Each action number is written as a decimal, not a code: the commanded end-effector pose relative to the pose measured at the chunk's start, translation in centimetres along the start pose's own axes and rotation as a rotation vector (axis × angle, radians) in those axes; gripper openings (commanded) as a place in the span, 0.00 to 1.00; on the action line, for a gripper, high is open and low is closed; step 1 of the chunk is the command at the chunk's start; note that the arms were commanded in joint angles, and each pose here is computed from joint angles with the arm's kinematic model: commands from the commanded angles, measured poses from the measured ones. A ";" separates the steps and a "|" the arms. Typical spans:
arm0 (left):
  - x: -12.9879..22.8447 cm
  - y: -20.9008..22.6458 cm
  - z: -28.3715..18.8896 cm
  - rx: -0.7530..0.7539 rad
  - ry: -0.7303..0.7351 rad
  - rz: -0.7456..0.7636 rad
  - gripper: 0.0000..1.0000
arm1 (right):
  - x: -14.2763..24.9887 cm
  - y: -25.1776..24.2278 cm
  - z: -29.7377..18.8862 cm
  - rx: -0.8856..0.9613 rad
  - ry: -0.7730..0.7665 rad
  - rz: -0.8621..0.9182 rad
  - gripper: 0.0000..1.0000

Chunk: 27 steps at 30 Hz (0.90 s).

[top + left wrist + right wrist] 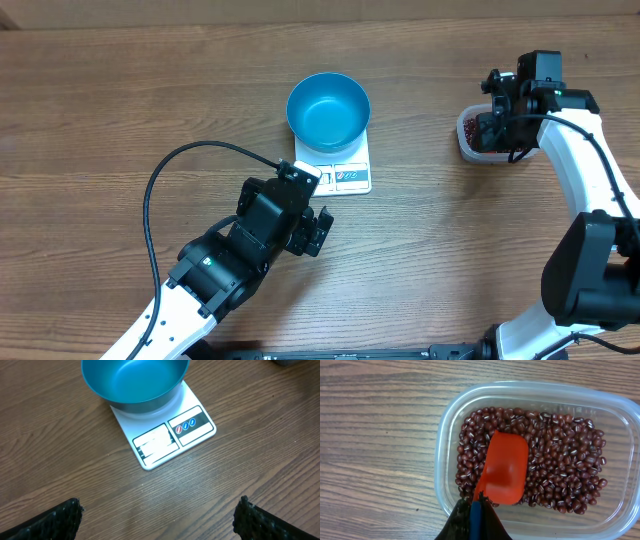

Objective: Scoop item into bowl and weigh 150g on scale
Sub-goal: 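Lower the scoop into the beans and dig with the right gripper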

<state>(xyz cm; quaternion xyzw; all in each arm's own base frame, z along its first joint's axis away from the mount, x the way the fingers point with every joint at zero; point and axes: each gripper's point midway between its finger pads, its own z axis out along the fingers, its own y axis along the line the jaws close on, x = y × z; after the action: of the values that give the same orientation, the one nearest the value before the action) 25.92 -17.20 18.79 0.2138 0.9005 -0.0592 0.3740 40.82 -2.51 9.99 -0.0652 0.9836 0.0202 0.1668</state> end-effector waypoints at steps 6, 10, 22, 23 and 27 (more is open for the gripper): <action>0.4 -0.1 0.3 0.005 0.013 0.014 0.99 | 0.6 0.2 0.2 -0.143 -0.012 0.102 0.04; 0.4 -0.1 0.3 0.005 0.013 0.013 0.99 | 0.7 -0.4 -0.3 -0.216 -0.033 0.153 0.04; 0.4 -0.1 0.3 0.005 0.013 0.013 1.00 | 0.5 -1.8 -0.5 -0.227 -0.064 0.213 0.04; 0.4 -0.1 0.3 0.005 0.013 0.013 0.99 | 0.4 -1.8 -0.5 -0.226 -0.066 0.213 0.04; 0.4 -0.1 0.3 0.005 0.013 0.013 0.99 | 0.3 -2.0 -0.2 -0.223 -0.069 0.220 0.04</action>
<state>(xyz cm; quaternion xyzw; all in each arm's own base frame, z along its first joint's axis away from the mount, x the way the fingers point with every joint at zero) 25.92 -17.20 18.79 0.2138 0.9005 -0.0592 0.3740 40.76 -5.00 10.60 0.0204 0.9715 0.1342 0.1942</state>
